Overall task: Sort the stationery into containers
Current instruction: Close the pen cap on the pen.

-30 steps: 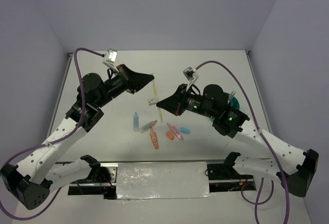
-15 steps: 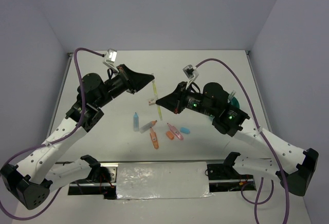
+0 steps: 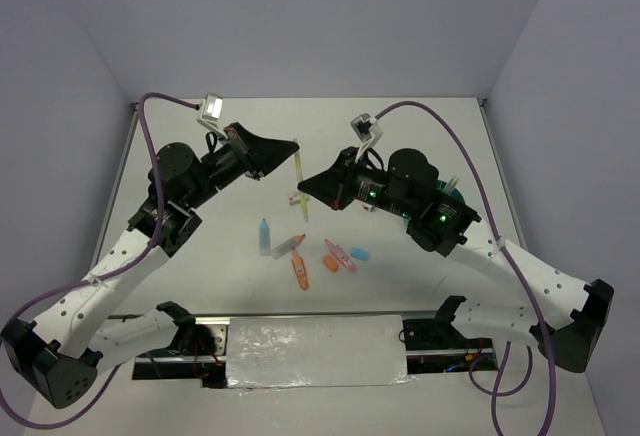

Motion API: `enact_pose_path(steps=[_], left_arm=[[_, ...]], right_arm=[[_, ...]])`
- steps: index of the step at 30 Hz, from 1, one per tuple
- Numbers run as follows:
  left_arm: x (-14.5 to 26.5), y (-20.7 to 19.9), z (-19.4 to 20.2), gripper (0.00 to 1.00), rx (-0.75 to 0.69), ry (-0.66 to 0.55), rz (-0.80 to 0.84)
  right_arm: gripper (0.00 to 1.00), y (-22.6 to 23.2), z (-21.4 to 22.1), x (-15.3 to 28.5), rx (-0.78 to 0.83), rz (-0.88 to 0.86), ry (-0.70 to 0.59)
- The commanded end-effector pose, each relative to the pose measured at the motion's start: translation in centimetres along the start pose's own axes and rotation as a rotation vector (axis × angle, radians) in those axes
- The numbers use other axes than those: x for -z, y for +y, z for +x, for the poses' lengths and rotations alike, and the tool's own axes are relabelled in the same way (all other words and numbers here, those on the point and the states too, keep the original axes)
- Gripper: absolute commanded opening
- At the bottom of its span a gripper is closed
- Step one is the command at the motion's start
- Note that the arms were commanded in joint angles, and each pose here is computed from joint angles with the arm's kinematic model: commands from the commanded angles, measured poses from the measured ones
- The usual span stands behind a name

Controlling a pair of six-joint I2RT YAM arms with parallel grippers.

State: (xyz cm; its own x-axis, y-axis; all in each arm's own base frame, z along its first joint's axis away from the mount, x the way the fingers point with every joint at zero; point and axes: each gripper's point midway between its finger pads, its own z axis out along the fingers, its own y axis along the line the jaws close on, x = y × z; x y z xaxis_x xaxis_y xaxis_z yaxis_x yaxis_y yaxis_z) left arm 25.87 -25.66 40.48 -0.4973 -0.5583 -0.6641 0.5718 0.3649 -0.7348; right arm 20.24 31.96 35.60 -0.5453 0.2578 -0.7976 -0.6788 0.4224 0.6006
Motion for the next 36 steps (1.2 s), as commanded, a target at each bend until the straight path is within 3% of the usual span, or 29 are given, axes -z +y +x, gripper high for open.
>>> enact_pose_path(steps=[1, 8, 16, 28, 33, 36], left_arm=[[0.7, -1.6, 0.0, 0.0, 0.007, 0.002, 0.064], [1.0, -1.5, 1.4, 0.0, 0.022, 0.066, 0.075], [1.2, -1.2, 3.3, 0.0, 0.017, 0.156, 0.105], [2.5, -0.3, 6.2, 0.0, 0.025, 0.266, 0.096], [3.1, -0.1, 7.2, 0.0, 0.034, 0.281, 0.091], [3.0, -0.6, 5.9, 0.0, -0.004, 0.255, 0.066]], right_arm=[[0.0, 2.8, -5.5, -0.3, 0.072, -0.056, -0.165], [0.0, 2.7, -9.5, -0.6, 0.154, -0.051, -0.267], [0.0, 3.0, -10.2, -1.3, 0.24, -0.047, -0.238], [0.0, 3.7, -15.3, -0.9, 0.33, -0.033, -0.303], [0.0, 3.9, -15.9, -1.6, 0.349, -0.042, -0.292], [0.0, 3.1, -13.8, -2.3, 0.39, -0.063, -0.234]])
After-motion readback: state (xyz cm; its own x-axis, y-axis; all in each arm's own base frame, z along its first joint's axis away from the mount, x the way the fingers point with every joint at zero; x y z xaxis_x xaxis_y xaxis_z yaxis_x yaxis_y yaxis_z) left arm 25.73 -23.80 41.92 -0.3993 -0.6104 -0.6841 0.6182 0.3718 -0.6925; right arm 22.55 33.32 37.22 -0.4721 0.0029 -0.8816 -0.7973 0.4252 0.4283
